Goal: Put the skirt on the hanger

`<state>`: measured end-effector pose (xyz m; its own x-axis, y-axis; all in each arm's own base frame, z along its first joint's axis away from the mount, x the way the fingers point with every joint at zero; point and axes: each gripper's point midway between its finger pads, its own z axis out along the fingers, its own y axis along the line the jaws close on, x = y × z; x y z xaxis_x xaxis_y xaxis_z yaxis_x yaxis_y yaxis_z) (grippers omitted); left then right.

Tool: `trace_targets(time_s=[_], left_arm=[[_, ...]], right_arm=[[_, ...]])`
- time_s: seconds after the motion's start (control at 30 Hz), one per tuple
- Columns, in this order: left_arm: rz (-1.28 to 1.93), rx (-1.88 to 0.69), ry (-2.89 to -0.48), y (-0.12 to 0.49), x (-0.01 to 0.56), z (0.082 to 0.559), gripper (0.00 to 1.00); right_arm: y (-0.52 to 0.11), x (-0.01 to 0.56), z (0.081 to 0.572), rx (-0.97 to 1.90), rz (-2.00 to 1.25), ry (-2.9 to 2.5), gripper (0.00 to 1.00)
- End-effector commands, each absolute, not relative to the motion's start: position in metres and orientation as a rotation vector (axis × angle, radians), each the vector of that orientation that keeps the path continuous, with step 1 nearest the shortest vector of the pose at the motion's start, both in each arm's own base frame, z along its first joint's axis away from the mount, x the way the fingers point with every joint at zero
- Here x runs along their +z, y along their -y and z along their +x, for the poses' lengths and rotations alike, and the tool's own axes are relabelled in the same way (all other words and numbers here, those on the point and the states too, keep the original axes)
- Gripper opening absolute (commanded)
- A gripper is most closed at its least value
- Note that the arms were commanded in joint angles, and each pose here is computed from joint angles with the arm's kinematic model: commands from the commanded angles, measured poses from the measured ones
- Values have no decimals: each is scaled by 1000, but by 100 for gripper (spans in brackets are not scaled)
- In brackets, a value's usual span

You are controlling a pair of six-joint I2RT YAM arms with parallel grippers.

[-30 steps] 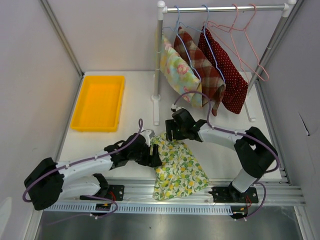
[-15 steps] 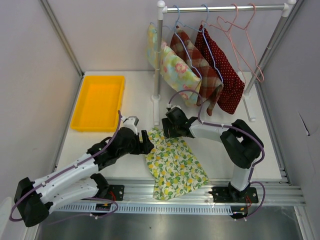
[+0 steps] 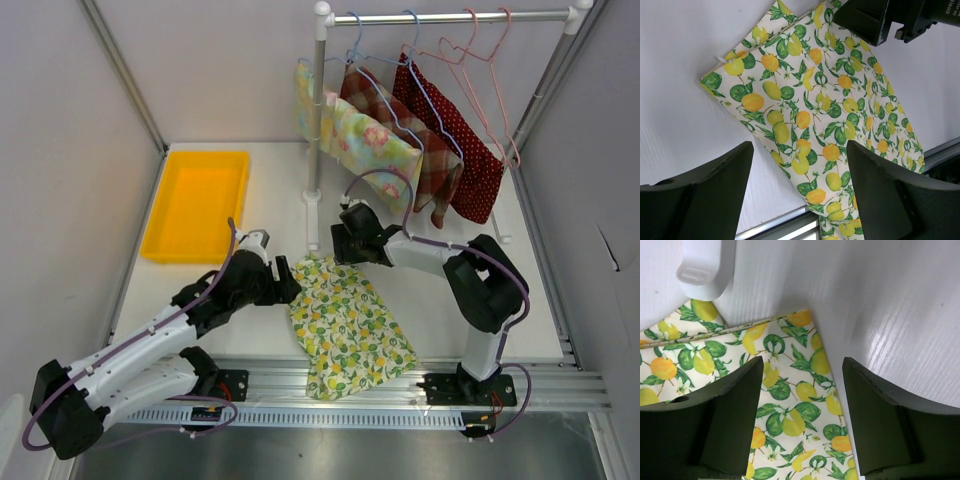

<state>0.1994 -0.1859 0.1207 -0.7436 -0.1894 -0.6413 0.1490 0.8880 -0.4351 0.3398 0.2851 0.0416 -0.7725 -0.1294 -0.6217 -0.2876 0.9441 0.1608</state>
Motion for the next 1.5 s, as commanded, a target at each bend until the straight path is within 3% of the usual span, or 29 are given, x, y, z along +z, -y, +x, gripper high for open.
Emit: trace_targets(time_s=[0.0, 0.2, 0.4, 0.5, 0.53, 0.63, 1.07, 1.23, 1.33, 1.47], left_arm=[[-20, -659, -2315, 193, 128, 202, 80], [-13, -666, -2321, 194, 125, 202, 80], [-15, -663, -2331, 194, 121, 201, 80], [-20, -650, -2334, 192, 119, 202, 80], [-23, -647, -2334, 192, 119, 202, 80], [-30, -649, -2331, 192, 119, 204, 79], [-89, -640, -2305, 199, 120, 267, 82], [-48, -777, -2306, 226, 128, 293, 82], [43, -832, -2313, 249, 138, 312, 82], [67, -763, -2427, 257, 106, 333, 82]], right_arm=[[-293, 39, 353, 389, -300, -2444, 67], [-299, 27, 340, 391, -334, -2456, 65], [-291, 4, 329, 235, -333, -2501, 55], [-276, -11, 321, 148, -317, -2543, 38], [-270, -14, 320, 119, -301, -2548, 24], [-257, -12, 314, 81, -279, -2552, 1], [-239, 145, 293, 279, -219, -2293, 0], [-216, 202, 276, 295, -219, -2216, 0], [-210, 206, 263, 314, -243, -2230, 0], [-209, 208, 244, 372, -282, -2232, 0]])
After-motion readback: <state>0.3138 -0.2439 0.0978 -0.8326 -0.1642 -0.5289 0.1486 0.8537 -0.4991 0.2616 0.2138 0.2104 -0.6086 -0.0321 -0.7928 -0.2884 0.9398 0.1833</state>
